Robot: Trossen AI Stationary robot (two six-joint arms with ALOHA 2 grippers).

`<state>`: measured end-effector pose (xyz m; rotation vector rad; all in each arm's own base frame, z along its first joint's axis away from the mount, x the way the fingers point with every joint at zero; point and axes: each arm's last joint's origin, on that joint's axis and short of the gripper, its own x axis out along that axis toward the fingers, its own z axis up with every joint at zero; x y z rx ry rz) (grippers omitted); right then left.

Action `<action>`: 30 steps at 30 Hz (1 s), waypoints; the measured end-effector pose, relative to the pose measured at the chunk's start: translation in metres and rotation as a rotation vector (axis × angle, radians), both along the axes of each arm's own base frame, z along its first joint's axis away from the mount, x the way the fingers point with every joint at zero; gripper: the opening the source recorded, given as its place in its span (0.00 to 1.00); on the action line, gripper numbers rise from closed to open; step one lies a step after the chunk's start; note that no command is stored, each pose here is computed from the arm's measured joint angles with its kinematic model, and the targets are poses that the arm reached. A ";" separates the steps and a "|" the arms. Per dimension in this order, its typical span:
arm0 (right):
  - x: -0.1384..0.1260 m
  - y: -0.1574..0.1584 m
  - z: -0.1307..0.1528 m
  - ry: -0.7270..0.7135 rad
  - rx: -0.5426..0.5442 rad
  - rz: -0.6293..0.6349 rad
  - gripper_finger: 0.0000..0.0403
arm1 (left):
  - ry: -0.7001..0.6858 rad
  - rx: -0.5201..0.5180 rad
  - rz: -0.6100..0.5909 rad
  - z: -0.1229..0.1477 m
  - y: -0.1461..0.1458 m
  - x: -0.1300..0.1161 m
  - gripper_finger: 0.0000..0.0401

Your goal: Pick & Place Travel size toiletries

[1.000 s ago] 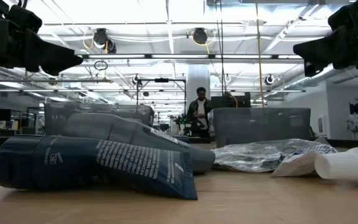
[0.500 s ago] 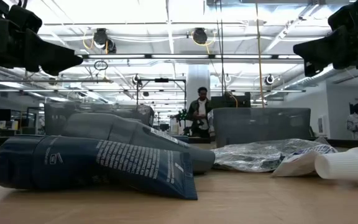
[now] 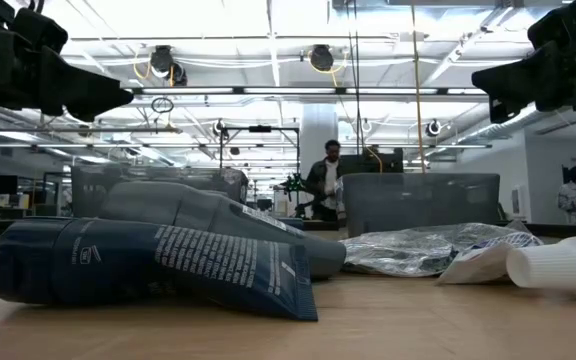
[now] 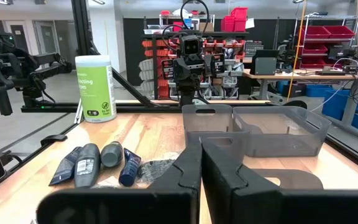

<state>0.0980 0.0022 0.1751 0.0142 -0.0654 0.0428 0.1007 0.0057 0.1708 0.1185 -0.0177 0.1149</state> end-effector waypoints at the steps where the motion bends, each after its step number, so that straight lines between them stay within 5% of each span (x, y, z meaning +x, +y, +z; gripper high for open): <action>1: 0.000 0.000 0.000 0.000 0.000 0.000 0.01 | 0.000 0.000 0.000 0.000 0.000 0.000 0.58; 22: 0.000 0.000 0.001 -0.011 -0.042 -0.003 0.01 | 0.000 0.000 0.000 0.000 0.000 0.000 0.58; 30: 0.000 0.000 0.002 -0.002 0.367 0.028 0.01 | 0.000 0.000 0.000 0.000 0.000 0.000 0.59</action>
